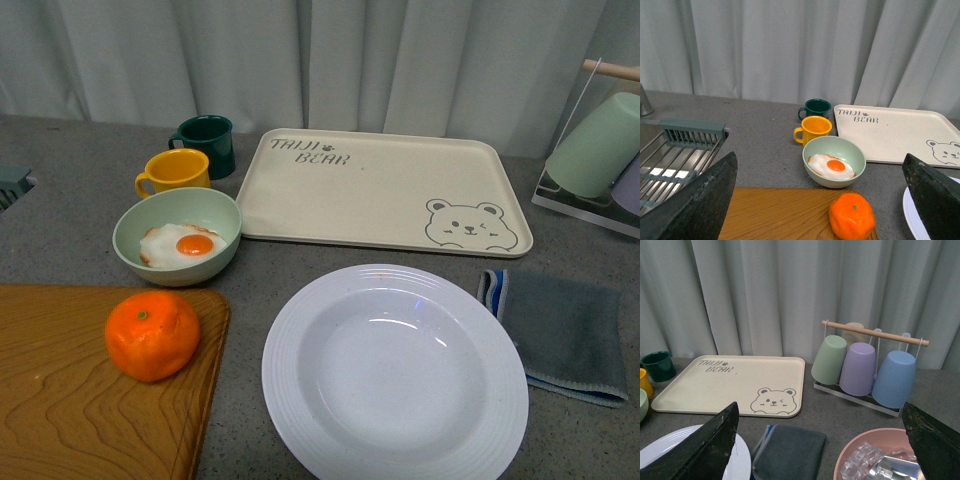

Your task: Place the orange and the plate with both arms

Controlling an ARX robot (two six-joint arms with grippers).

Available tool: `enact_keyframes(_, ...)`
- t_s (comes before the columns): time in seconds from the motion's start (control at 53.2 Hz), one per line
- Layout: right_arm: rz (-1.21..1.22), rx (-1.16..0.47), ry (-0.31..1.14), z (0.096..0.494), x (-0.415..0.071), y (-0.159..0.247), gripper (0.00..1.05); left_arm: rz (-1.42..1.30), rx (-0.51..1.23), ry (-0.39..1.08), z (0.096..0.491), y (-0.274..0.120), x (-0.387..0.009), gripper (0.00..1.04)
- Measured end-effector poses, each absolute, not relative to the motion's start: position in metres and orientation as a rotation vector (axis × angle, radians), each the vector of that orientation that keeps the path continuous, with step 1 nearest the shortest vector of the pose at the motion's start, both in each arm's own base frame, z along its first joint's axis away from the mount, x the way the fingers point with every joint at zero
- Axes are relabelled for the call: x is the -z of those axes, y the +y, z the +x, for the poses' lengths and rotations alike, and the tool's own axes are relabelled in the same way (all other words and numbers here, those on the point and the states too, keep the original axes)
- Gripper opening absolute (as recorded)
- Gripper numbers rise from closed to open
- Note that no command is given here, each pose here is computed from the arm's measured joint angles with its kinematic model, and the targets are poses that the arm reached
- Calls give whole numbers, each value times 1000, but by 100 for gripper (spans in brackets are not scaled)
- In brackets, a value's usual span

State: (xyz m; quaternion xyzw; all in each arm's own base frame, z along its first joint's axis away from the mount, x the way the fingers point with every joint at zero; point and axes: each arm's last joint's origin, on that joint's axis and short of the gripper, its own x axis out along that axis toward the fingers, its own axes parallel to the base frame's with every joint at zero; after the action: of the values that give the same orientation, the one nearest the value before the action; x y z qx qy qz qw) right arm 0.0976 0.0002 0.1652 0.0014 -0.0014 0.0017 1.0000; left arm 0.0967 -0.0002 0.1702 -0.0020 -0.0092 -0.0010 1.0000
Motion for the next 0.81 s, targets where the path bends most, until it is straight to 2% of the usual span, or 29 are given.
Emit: enact_keyframes(0.808, 3, -3, -3, 98, -165, 0, 95, -4, 2, -18, 97, 0, -170, 98)
